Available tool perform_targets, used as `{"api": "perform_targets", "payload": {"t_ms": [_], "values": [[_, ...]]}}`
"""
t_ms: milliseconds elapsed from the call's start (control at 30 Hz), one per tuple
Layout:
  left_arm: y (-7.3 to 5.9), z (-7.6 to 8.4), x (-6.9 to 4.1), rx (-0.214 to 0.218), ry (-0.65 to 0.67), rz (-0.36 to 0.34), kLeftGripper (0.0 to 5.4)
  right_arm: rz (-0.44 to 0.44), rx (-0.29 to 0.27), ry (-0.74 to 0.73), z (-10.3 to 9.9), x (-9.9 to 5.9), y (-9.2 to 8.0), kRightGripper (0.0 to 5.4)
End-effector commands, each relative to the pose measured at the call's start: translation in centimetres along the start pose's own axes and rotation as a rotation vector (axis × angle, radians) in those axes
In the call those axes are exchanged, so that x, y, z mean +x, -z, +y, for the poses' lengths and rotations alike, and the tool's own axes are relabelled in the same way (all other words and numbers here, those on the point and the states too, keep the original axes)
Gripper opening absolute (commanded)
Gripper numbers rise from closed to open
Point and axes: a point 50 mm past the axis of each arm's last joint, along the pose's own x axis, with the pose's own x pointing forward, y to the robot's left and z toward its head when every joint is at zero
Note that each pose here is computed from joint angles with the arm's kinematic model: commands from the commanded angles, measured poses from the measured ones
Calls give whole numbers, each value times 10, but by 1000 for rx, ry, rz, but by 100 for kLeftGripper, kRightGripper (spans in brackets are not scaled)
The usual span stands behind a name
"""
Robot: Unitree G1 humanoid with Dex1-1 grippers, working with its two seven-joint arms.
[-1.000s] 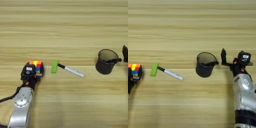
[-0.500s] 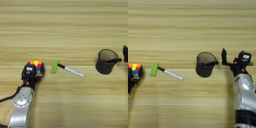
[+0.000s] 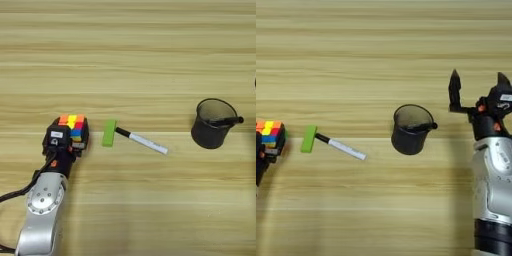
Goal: Move the objects on the table
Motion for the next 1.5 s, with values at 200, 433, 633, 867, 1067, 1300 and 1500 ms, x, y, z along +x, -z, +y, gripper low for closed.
{"api": "perform_targets", "payload": {"t_ms": [200,433,633,867,1067,1300,1500], "values": [[-10,-6,0,1,34,-59,329,5,64,-307,47,-17,-14,540],[-19,-10,-1,8,62,-92,329,3,67,-512,73,-32,-20,540],[-23,-15,-2,6,93,-100,329,86,46,-760,100,-55,-8,540],[-27,-24,-4,-9,157,-116,329,175,8,-932,116,-76,9,540],[-32,-34,-10,-27,249,-141,329,224,-33,-992,123,-87,23,540],[-36,-47,-18,-41,364,-161,329,265,-53,-1025,131,-96,35,540],[-36,-70,-28,-49,506,-151,329,294,-33,-1023,135,-100,44,540]]}}
